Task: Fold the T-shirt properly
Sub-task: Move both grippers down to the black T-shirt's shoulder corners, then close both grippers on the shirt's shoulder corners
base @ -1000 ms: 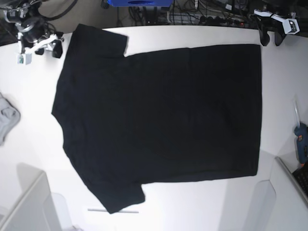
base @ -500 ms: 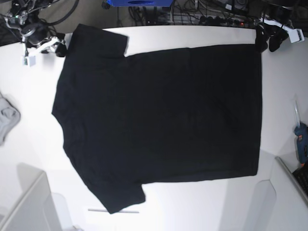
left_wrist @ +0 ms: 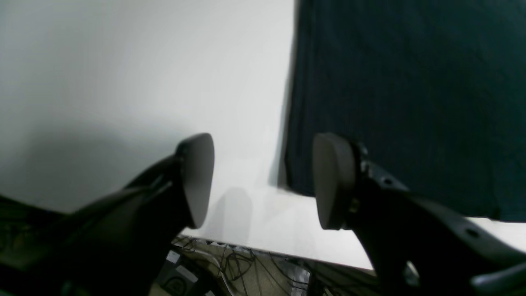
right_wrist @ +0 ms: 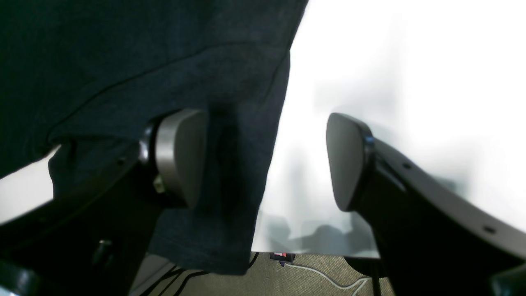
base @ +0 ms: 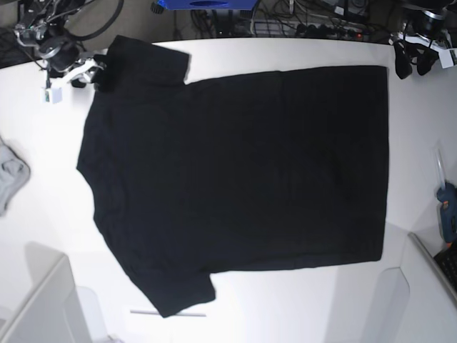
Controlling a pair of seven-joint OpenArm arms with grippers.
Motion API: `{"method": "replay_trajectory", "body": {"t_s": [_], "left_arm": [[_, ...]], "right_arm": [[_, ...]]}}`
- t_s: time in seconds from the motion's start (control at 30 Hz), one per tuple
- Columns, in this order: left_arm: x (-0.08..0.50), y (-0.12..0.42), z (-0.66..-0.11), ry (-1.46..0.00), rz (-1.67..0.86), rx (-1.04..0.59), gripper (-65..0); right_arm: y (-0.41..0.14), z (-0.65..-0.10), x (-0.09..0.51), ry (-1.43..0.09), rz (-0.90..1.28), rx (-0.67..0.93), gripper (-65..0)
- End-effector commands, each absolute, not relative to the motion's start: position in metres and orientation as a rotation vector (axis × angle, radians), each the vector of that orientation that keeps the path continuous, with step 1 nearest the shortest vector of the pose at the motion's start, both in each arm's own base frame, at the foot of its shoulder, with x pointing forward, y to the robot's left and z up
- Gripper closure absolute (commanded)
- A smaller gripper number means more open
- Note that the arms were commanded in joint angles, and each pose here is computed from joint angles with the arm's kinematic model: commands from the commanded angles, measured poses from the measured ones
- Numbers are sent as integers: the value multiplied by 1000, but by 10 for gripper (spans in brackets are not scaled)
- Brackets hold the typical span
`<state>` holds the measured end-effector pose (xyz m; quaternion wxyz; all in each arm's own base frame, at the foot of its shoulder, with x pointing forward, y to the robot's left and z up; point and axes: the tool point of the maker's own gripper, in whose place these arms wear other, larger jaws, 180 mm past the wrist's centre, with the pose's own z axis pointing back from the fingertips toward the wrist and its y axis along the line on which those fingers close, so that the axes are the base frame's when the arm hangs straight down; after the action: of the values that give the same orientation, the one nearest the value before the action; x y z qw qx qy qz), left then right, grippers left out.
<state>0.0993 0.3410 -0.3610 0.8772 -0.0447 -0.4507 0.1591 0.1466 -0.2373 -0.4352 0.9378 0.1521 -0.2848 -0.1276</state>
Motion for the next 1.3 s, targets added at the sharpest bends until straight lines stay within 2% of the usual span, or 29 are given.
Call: {"method": "replay_trajectory", "body": {"t_s": [0.0, 0.23, 0.3, 0.53, 0.6, 0.67, 1.03, 1.27], "left_arm": [[101, 343, -353, -967, 320, -93, -369], [109, 342, -352, -985, 322, -102, -369], [108, 339, -356, -975, 323, -112, -369], [105, 329, -377, -933, 349, -157, -369], [105, 325, -380, -924, 349, -169, -369], [105, 319, -383, -916, 345, -184, -369], [106, 313, -402, -904, 408, -212, -369], [107, 299, -426, -802, 432, -261, -360]], "right_arm": [[-233, -444, 131, -501, -238, 302, -431], [-207, -451, 129, -465, -172, 354, -429], [-205, -452, 129, -462, -170, 360, -401], [-205, -452, 130, -464, -171, 358, -210], [-205, -452, 130, -464, -171, 358, -122], [-204, -452, 131, -465, -168, 360, 0], [-204, -452, 132, -463, -163, 358, 0], [-204, -452, 131, -463, -162, 357, 0]]}}
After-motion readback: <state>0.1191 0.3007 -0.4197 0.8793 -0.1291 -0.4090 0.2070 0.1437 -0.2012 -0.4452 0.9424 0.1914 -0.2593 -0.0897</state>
